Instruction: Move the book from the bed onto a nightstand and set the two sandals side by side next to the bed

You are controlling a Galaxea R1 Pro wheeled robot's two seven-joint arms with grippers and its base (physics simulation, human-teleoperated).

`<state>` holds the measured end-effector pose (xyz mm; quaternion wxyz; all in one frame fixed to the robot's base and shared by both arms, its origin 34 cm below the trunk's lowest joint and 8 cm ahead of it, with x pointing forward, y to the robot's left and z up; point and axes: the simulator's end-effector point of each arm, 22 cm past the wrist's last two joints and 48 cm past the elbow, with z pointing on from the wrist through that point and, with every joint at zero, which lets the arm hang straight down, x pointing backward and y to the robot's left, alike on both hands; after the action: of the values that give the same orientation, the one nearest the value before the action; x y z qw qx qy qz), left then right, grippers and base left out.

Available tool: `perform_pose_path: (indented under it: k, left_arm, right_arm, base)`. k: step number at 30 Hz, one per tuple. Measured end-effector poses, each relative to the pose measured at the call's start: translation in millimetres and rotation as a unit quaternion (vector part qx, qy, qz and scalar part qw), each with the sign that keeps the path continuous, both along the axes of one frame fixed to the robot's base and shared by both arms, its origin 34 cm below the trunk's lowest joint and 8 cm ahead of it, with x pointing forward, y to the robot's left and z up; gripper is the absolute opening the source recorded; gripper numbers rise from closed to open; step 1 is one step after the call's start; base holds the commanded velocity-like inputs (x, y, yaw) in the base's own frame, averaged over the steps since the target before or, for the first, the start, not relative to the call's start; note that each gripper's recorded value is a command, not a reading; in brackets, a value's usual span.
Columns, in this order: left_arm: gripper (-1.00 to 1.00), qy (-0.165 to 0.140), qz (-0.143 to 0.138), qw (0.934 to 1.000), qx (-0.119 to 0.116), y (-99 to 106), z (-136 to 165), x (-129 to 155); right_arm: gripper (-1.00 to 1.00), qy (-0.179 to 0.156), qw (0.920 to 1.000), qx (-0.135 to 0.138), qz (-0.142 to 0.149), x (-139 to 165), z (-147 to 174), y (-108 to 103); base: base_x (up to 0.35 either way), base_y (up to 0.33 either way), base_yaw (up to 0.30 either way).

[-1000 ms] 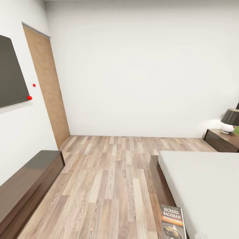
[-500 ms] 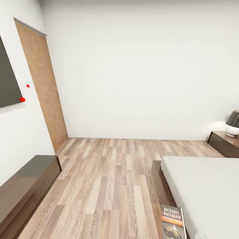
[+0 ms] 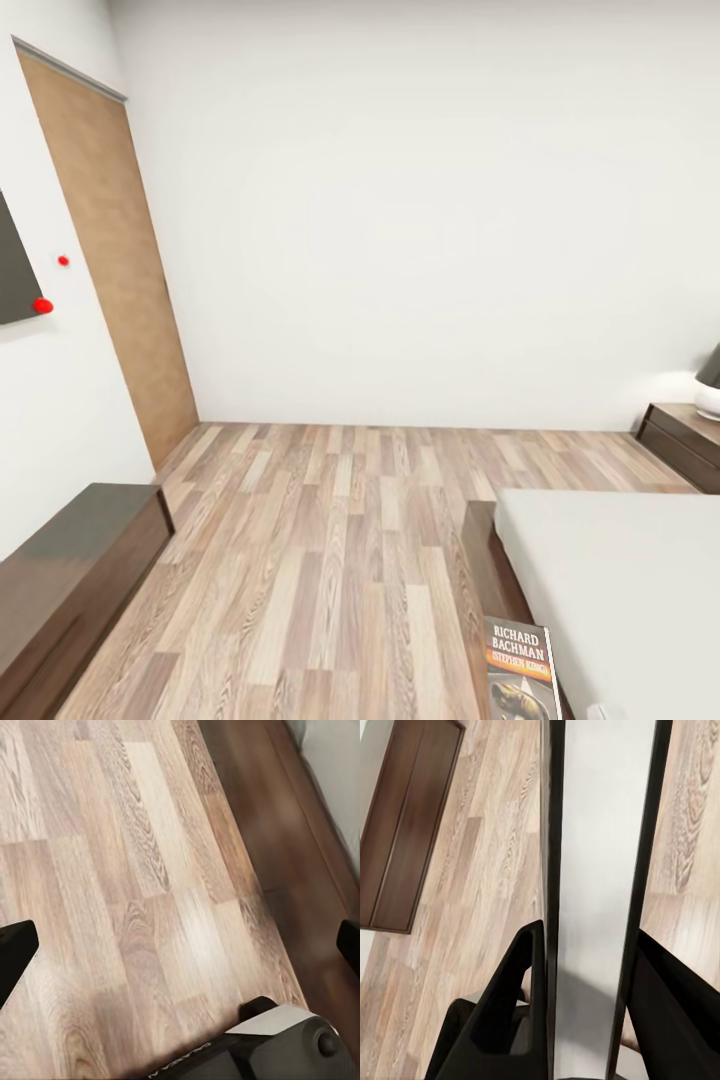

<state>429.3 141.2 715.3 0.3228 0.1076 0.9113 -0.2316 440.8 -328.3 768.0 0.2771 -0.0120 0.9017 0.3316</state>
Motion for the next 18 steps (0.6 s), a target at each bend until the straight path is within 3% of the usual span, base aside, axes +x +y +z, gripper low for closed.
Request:
perform_pose_path:
  k: [18]
  left_arm:
    - [1.00,0.000,-0.001,1.0000,0.000,-0.3,0.0,-0.2]
  right_arm:
    - [-1.00,0.000,1.0000,0.000,0.000,-0.3,-0.1,0.3]
  base:
    - [0.332,0.000,0.000]
